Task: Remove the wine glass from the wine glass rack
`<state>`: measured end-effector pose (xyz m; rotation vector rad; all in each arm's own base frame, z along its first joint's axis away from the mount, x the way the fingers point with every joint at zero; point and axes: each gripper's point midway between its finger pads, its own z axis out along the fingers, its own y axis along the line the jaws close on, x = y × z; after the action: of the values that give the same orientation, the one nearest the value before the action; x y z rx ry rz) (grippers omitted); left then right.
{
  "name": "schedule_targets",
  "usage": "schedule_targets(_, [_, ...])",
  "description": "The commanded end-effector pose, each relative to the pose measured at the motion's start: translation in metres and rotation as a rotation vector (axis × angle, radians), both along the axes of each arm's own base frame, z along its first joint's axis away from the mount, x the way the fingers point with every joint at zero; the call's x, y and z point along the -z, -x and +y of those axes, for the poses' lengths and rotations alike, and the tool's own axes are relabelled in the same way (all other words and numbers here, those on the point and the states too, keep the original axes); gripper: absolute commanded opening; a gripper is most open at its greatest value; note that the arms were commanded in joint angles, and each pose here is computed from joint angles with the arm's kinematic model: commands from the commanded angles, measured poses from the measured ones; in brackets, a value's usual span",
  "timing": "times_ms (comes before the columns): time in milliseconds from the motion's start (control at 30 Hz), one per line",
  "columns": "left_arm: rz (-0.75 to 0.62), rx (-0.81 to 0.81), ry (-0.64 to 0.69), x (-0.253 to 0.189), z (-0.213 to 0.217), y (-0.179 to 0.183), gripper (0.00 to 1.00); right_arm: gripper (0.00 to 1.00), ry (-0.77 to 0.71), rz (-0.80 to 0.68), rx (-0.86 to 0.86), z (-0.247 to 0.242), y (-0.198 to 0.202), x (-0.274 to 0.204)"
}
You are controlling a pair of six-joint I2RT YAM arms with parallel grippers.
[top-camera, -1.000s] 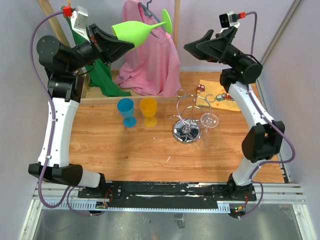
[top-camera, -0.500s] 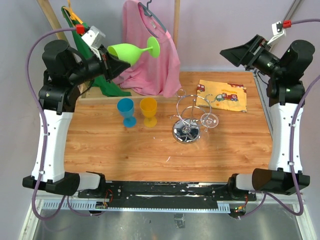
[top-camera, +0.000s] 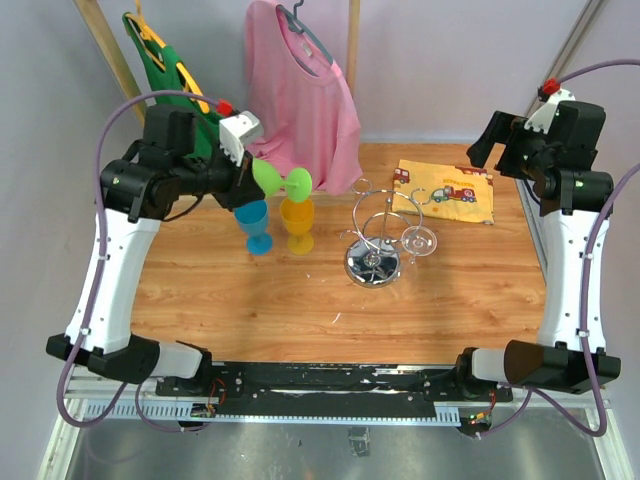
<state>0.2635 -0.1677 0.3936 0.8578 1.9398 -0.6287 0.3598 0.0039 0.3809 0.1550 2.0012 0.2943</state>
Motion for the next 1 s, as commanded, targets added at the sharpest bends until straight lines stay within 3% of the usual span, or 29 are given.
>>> schedule_targets(0, [0.104,0.005,-0.15,0.035,0.008,0.014,0.0,0.99,0.09,0.036,0.097,-0.025,0.012,0.008])
schedule_targets(733, [0.167,0.062,-0.447,0.116,0.049,0.045,0.0,0.99,0.05,0.095,0.11,-0.023,0.011,0.026])
schedule_targets(967, [0.29,0.097,-0.558,0.174,0.065,0.061,0.0,0.98,0.034,0.109,0.108,-0.021,0.013,0.032])
